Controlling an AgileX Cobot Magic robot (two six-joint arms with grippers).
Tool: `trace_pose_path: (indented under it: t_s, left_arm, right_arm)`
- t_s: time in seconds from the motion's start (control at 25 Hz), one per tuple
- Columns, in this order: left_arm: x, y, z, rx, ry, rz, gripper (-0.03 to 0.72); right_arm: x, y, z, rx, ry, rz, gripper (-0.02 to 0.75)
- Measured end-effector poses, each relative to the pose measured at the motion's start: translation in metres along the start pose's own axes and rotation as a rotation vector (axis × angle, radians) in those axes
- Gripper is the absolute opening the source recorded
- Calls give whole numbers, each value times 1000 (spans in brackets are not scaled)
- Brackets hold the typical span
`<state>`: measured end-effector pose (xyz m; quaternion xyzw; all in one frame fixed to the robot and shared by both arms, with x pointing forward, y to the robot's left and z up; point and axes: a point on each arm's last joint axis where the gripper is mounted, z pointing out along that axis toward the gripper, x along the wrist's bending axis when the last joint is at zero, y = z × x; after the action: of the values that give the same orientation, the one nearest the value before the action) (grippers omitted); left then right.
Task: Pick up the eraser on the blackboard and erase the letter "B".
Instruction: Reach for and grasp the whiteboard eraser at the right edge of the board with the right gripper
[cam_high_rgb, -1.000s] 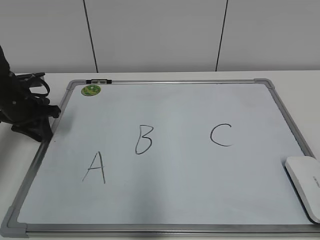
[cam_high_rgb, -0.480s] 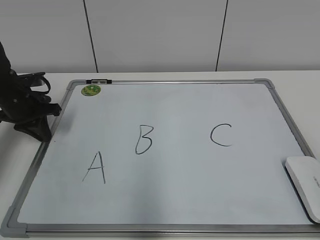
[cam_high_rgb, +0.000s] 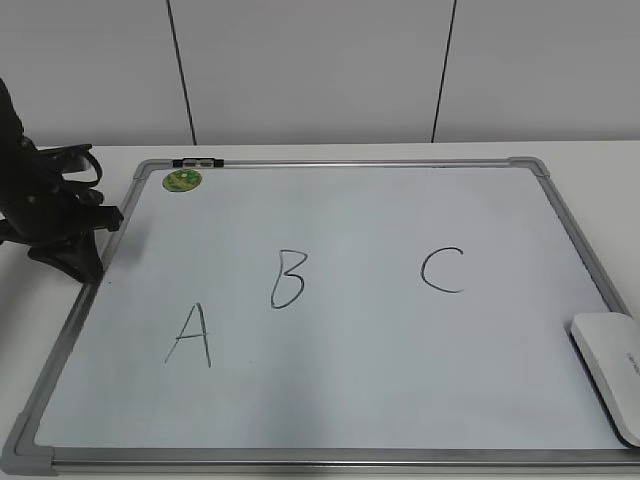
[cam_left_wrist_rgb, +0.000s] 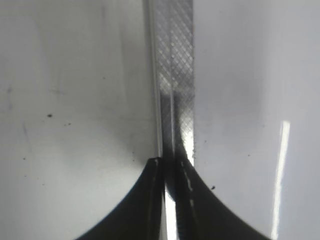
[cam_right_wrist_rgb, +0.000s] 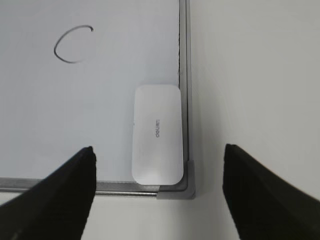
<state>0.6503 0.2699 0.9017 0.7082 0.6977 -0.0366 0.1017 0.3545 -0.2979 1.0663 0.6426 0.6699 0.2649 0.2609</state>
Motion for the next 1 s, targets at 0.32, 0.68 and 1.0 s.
trace_pose_path:
  t_s: [0.32, 0.68, 1.0]
  left_arm:
    - [0, 0, 0, 2, 0, 0, 32]
    - [0, 0, 0, 2, 0, 0, 32]
    - [0, 0, 0, 3, 0, 0, 32]
  right_arm:
    - [-1, 7, 59, 275, 28, 27, 590]
    - [-3, 31, 102, 439, 44, 6, 590]
    - [-5, 29, 143, 565, 52, -6, 590]
